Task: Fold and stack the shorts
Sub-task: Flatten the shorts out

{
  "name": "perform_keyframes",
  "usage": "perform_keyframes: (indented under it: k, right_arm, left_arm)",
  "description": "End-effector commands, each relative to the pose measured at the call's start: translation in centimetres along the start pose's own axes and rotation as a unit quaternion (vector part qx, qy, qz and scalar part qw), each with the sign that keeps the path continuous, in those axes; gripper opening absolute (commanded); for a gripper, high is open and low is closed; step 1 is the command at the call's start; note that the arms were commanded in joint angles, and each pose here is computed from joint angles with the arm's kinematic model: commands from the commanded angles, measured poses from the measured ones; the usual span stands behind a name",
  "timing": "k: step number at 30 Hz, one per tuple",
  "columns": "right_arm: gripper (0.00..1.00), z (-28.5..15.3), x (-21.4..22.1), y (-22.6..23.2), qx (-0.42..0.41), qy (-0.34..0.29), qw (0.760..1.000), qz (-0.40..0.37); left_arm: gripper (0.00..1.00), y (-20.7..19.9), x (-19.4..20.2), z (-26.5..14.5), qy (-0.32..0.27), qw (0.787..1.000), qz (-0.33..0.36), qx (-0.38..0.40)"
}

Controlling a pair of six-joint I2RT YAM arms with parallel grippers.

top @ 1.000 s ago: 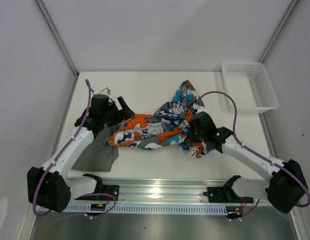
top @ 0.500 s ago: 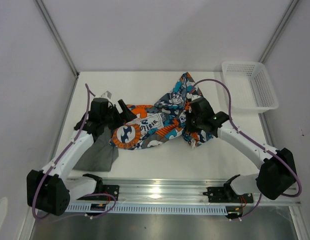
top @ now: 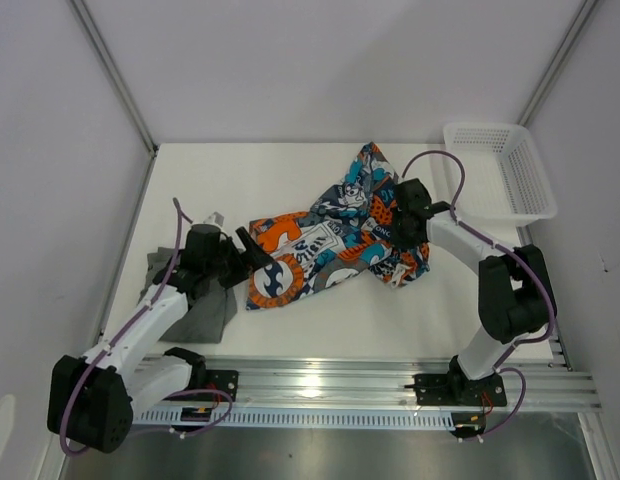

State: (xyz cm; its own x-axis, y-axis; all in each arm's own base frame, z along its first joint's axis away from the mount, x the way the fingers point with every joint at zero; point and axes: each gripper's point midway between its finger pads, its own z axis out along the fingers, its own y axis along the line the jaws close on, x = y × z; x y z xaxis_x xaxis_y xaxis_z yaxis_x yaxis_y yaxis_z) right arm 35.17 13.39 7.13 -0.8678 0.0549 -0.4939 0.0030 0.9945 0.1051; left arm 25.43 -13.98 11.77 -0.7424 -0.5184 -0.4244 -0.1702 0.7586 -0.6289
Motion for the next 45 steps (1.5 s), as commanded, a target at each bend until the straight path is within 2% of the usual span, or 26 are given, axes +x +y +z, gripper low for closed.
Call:
perform_keyframes:
  k: [1,3,8,10,13,15,18,20,35,41,45]
  right_arm:
    - [0.00,0.2,-3.2,-0.6,0.023,-0.047,0.998,0.024]
    - [0.00,0.5,-3.0,-1.6,0.049,-0.054,0.997,0.029]
    - [0.00,0.9,-2.7,-2.1,0.050,-0.060,0.996,0.035]
    - [0.00,1.0,-2.6,-2.1,0.049,-0.062,0.996,0.037]
    - [0.00,1.1,-2.5,-2.1,0.050,-0.065,0.996,0.038]
    - [0.00,1.1,-2.4,-2.1,0.047,-0.066,0.996,0.039]
    - [0.00,1.0,-2.4,-1.9,0.043,-0.069,0.996,0.040]
    - [0.00,0.9,-2.4,-1.8,0.043,-0.074,0.995,0.041]
    - [0.00,-0.2,-2.5,-1.1,0.034,-0.103,0.994,0.035]
    - [0.00,-0.9,-2.8,-0.9,0.029,-0.120,0.992,0.039]
    - [0.00,-1.4,-3.1,-0.7,0.024,-0.131,0.990,0.038]
  left_arm:
    - [0.92,-1.7,-0.4,1.2,-0.007,1.000,-0.008,0.019]
    - [0.91,-2.0,0.6,1.8,0.006,1.000,-0.015,0.019]
    - [0.90,-1.8,3.3,1.3,0.015,0.999,-0.039,0.017]
    - [0.90,-0.9,3.4,0.1,-0.004,0.999,-0.043,-0.004]
    - [0.88,1.7,3.4,-2.1,-0.037,0.992,-0.103,-0.065]
    - [0.85,1.5,3.4,-2.8,-0.044,0.991,-0.112,-0.055]
    - [0.83,1.7,4.7,-3.8,-0.025,0.990,-0.126,-0.057]
    - [0.82,2.9,5.9,-4.0,-0.007,0.985,-0.148,-0.089]
    - [0.80,2.2,9.7,-1.1,0.033,0.979,-0.183,-0.089]
    - [0.78,3.7,9.0,-0.1,-0.007,0.972,-0.210,-0.103]
    - [0.71,4.4,8.5,0.6,-0.032,0.970,-0.215,-0.112]
